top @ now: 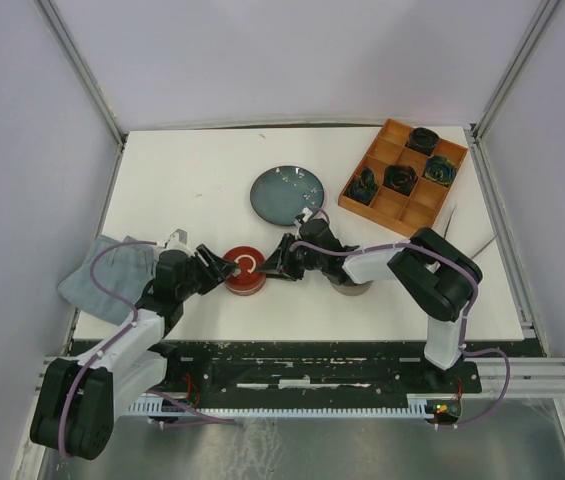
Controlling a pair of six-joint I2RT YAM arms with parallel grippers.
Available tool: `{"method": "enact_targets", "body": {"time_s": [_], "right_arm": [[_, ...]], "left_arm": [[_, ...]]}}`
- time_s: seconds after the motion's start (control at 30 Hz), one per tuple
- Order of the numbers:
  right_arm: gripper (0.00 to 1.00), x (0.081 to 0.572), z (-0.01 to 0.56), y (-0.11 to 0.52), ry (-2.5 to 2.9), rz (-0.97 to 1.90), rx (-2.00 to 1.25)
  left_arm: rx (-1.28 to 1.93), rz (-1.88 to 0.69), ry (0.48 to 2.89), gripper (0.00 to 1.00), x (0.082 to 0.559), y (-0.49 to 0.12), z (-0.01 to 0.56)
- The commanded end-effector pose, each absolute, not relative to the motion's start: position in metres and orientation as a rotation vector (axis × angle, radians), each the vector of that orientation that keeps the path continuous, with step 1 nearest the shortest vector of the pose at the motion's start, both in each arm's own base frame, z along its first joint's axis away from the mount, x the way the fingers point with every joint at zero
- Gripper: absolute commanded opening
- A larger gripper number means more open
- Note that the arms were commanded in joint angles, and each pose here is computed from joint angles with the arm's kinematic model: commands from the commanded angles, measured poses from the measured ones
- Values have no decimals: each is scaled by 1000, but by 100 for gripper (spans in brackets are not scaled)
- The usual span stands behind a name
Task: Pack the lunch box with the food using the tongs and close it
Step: Close the box lid on the packing box.
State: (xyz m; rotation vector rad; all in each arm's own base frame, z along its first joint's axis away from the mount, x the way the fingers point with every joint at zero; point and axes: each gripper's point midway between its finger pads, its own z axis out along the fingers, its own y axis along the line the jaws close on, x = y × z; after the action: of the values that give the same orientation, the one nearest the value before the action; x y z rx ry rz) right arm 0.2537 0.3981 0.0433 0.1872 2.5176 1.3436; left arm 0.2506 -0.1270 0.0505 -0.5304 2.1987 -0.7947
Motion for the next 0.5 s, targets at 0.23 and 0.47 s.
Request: {"method": "enact_targets", "body": {"time_s": [0.23, 0.47], "right_arm": [[32, 210, -33, 372, 2746, 1050, 163], [57, 215, -18, 367, 2761, 941, 61]], "left_arm": [[-552, -948, 2499, 35, 172, -154, 6], [-572, -937, 2506, 13, 167, -153, -3]]}}
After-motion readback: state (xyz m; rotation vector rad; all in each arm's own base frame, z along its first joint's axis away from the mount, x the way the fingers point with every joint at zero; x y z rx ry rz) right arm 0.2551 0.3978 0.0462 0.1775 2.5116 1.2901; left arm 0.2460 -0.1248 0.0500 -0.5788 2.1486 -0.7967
